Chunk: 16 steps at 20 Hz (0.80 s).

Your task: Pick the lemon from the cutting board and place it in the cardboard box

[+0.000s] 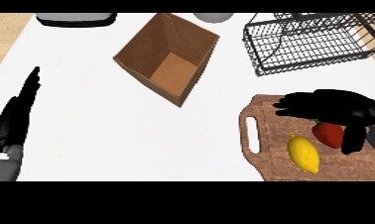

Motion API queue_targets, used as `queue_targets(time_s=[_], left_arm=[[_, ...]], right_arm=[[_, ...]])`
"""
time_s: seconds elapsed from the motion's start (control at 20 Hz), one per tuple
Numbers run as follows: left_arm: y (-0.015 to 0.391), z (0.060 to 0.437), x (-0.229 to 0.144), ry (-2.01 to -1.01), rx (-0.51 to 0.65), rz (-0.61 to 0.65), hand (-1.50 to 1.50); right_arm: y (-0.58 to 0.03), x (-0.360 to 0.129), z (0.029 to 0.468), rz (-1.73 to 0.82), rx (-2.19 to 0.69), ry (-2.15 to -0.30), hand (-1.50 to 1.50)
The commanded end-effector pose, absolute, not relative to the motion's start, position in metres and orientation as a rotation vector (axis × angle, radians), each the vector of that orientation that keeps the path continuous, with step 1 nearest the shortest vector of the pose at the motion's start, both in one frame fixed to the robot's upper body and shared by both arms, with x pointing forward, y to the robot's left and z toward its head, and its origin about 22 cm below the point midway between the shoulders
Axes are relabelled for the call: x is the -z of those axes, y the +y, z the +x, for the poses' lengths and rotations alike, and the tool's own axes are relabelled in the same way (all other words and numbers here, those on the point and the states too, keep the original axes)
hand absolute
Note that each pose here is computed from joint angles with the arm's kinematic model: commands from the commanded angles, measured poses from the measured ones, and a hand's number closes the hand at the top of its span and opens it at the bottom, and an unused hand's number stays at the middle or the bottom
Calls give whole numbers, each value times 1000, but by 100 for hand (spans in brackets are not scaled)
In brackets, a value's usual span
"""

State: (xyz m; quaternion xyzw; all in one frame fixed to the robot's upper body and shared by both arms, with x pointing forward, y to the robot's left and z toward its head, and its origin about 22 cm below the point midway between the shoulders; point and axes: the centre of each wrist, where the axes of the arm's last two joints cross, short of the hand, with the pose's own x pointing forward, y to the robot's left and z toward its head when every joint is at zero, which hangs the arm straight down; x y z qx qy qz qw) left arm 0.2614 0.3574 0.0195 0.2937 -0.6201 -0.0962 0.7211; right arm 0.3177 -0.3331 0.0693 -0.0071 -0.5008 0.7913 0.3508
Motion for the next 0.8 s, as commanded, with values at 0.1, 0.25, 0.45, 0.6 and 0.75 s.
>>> queue_targets(time_s=[0.1, 0.25, 0.45, 0.6, 0.75], left_arm=[[372, 266, -16, -1382, 206, 648, 0], [361, 267, -29, -1380, 210, 660, 0], [357, 262, -20, -1388, 225, 644, 0], [368, 257, -23, -1381, 204, 661, 0], [373, 267, -19, -1365, 199, 655, 0]], right_arm=[[-317, -75, 320, 49, -2084, -1258, -150], [-310, -58, 318, 40, -2090, -1251, -150], [-326, -42, 307, 99, -2057, -1256, -150], [-311, -59, 304, 143, -2081, -1273, -150], [-318, -79, 306, 203, -2093, -1266, -150]])
